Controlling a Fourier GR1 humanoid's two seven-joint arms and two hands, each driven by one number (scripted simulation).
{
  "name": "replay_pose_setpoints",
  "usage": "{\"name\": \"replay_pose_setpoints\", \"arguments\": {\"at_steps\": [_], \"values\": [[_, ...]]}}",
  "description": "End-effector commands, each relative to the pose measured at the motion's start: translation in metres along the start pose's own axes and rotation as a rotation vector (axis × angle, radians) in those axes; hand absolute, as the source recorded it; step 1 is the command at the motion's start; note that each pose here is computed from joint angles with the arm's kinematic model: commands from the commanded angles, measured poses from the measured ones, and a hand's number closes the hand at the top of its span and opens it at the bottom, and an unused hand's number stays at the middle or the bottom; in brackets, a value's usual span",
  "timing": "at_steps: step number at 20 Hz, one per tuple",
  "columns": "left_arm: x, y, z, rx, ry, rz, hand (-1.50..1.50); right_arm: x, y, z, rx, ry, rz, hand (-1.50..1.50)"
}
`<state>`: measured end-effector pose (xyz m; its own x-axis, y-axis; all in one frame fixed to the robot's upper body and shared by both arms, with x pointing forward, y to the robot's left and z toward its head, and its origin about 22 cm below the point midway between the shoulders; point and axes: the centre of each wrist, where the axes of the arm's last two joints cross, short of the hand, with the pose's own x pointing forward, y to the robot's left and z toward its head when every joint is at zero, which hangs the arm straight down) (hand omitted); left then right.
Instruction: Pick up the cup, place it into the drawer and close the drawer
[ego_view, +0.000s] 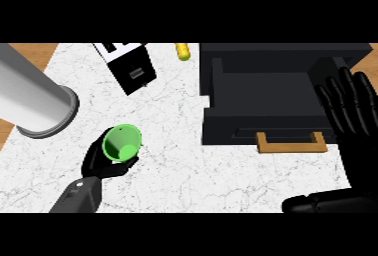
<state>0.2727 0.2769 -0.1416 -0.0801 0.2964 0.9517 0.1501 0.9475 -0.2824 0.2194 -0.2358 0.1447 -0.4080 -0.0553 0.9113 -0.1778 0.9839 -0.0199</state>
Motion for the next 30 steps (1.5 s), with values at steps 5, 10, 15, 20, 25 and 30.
{"name": "replay_pose_setpoints", "arguments": {"at_steps": [5, 10, 15, 20, 25, 30], "values": [[-0.012, -0.009, 0.014, -0.044, -0.179, 0.002, 1.5, 0.01, 0.008, 0.002, 0.003, -0.001, 0.031, -1.5], [0.0, 0.008, 0.011, 0.139, -0.254, -0.042, 1.5, -0.009, -0.005, -0.012, -0.005, -0.011, 0.012, -1.5], [0.015, 0.013, -0.002, 0.216, -0.341, -0.082, 1.5, -0.008, -0.016, -0.001, -0.004, 0.005, 0.018, -1.5], [0.043, 0.012, -0.016, 0.128, -0.411, -0.025, 1.5, -0.007, -0.009, 0.016, -0.023, 0.0, 0.009, -1.5], [0.062, -0.028, -0.028, -0.006, -0.41, -0.06, 1.5, 0.002, -0.017, 0.0, -0.025, -0.002, 0.019, -1.5], [0.11, -0.066, -0.059, -0.078, -0.419, -0.041, 1.5, 0.004, 0.003, 0.006, -0.004, 0.014, 0.008, -1.5]]}}
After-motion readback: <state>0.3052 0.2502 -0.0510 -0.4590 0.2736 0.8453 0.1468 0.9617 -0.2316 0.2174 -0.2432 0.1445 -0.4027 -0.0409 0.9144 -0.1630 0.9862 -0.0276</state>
